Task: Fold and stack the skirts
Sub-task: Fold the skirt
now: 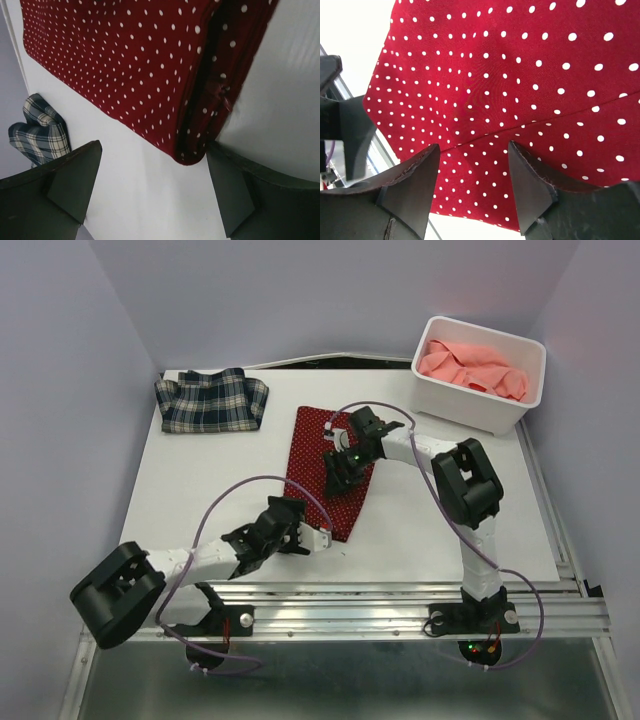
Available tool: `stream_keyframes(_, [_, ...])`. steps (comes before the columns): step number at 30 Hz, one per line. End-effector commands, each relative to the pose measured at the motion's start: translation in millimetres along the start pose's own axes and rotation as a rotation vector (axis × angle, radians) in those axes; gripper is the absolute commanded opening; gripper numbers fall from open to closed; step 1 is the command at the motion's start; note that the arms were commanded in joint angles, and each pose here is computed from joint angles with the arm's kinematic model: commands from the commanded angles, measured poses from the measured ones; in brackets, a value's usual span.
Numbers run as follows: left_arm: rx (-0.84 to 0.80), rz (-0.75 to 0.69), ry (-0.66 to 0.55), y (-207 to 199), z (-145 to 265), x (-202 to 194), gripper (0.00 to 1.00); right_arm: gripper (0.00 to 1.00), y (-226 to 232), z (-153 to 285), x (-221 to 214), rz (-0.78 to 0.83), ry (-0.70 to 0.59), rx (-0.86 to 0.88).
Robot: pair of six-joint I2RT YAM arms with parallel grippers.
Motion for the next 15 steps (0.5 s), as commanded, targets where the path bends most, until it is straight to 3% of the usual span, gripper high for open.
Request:
stream_keyframes(1, [-0.043, 0.014, 0.021, -16.2, -15.0, 0.2, 0.98, 0.63, -23.1, -21.4, -24.7, 0.026, 0.063, -0.076])
stream_keyframes(3, [-0.049, 0.011, 0.003, -17.3, -20.5, 8.1, 0.99, 0.63, -25.6, -24.2, -31.0, 0.024, 0.081, -0.081])
stream_keyframes(5, [-0.058, 0.007, -0.014, -19.7, -22.4, 14.4, 0.92, 0.63, -26.9, -26.1, -34.4, 0.02, 0.092, -0.08])
stream_keyframes(7, [-0.055, 0.009, -0.034, -19.0, -23.0, 21.0, 0.99, 0.63, -26.9, -26.8, -35.7, 0.015, 0.097, -0.078])
stream_keyframes(15, [-0.071, 0.008, -0.058, -23.0, -21.4, 31.6, 0.95, 0.62, -28.4, -32.0, -41.3, 0.005, 0.118, -0.057])
Point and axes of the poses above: each gripper's point midway between its finger pads, its own z axis back along the fingers, its own y axis along the line the jaws close on, x = y × z, the point moved 6 cm from there along z, back along the fingers, and after that the axes turned 14 degrees about z, right-handed, at the moved point
